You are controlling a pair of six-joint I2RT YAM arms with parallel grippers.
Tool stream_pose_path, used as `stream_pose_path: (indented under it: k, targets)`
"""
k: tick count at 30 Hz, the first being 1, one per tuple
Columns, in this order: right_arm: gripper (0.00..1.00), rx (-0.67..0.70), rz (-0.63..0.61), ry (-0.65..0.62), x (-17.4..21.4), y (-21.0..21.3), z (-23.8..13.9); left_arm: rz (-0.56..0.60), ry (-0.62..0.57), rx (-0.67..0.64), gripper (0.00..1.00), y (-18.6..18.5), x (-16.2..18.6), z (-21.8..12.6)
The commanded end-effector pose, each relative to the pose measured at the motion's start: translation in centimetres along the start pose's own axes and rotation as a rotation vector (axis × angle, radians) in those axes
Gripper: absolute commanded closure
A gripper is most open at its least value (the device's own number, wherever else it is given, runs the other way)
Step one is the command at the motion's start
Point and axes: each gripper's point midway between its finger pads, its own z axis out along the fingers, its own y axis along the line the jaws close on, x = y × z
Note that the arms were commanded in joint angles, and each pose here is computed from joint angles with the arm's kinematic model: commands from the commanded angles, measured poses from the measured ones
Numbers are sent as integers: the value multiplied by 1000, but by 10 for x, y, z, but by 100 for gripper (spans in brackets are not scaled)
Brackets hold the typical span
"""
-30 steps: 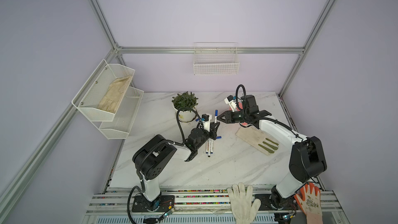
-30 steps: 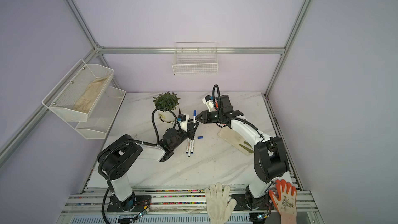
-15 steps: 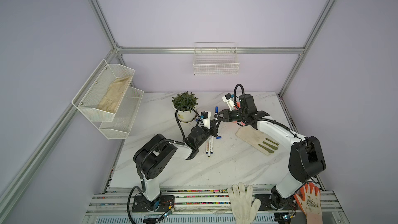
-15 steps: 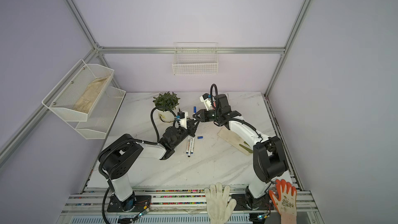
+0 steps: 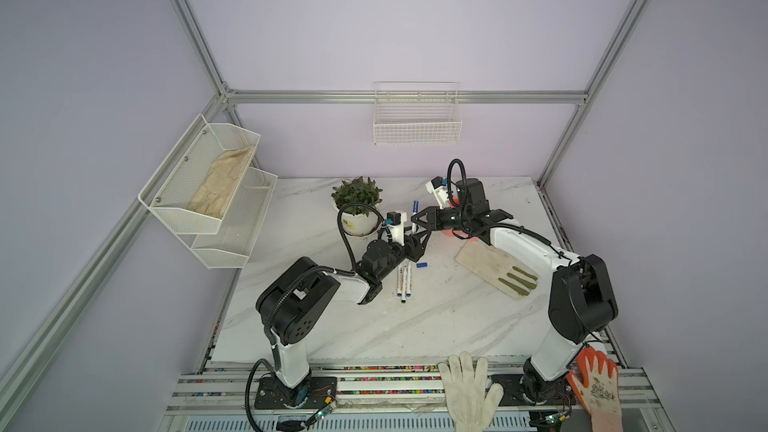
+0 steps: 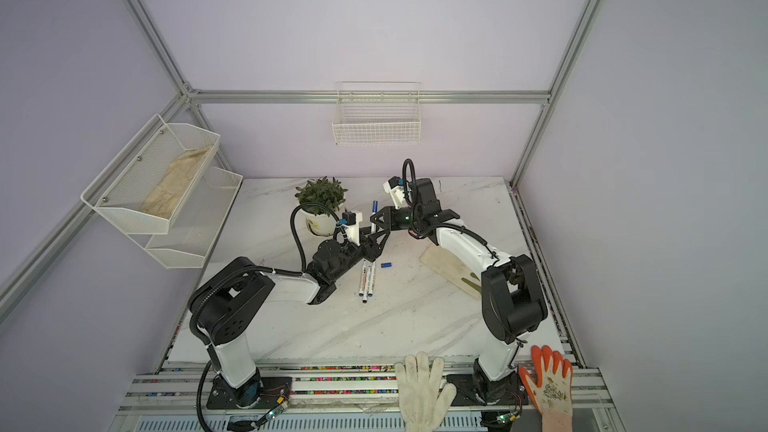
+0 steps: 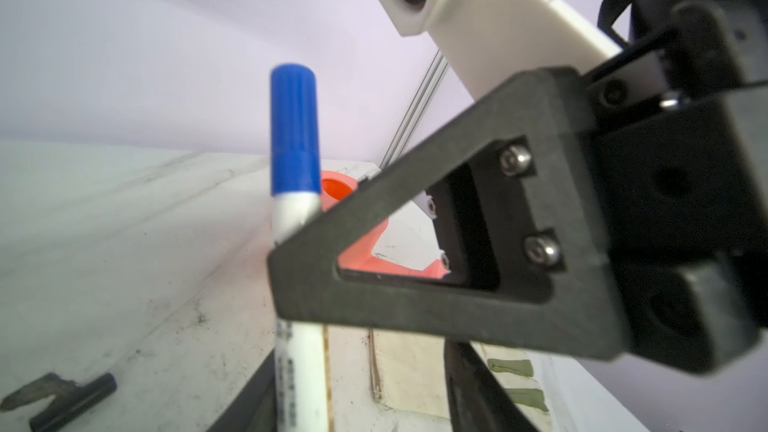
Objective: Insert the pens into the pen caps
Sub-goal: 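Open the left gripper and pull the capped marker away with the right gripper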
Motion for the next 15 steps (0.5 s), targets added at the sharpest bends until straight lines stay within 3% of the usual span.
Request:
stream_pose_path:
  k: [1,7,15]
  targets:
    - [96,82,14,-20,-15,-13,7,13,-16,27,41,-11,-20,-6]
    - [97,303,51,42,-13,-72,31,-46,95,-158,34,29,5,-42]
    - [95,550,86,148,14,-148,57,36,249,-531,32,87,32,-98]
